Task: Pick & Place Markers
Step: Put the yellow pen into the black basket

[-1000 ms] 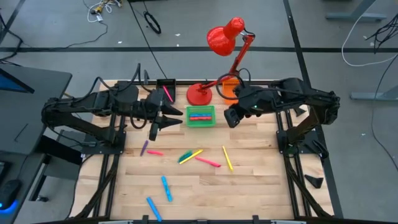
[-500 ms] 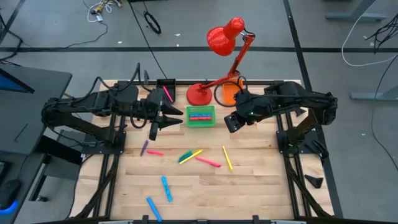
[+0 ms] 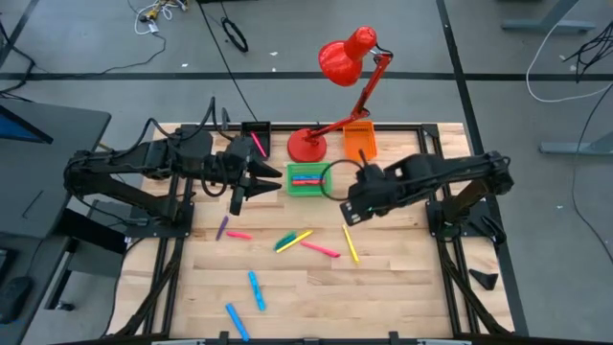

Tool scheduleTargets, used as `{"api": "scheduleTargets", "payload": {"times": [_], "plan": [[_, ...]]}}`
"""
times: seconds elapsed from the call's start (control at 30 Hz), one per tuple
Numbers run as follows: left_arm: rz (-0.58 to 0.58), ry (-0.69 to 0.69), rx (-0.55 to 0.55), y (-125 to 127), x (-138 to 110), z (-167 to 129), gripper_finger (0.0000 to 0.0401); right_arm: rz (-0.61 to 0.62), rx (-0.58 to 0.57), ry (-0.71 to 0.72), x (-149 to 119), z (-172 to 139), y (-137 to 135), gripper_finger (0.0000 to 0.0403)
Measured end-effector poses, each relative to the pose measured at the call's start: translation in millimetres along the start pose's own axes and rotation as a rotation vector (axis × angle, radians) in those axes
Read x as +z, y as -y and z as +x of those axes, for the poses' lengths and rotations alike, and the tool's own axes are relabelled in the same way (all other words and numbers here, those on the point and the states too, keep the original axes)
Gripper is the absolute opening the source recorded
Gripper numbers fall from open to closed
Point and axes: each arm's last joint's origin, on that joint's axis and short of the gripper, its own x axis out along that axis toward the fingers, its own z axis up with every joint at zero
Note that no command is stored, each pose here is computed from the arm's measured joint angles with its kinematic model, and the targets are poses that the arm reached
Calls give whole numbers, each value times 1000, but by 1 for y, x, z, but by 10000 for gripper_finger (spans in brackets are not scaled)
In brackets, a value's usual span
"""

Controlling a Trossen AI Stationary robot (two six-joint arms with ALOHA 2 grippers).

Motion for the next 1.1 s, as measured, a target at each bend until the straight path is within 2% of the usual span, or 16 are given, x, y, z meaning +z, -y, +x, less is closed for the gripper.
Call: {"api": "scheduleTargets", "payload": {"times": [0.23,0.43,0.77,1.1], "plan": [[0,0,1,0,0,0,151,19,-19,-79,-16,38,-5,130],[0,0,1,0,0,0,151,63,-55,-88,-28,62,-3,130],[0,0,1,0,0,0,151,108,14,-92,-37,107,-5,130],[-1,-11,-34,1,0,0,151,157,-2,-100,-44,144,5,130]]}}
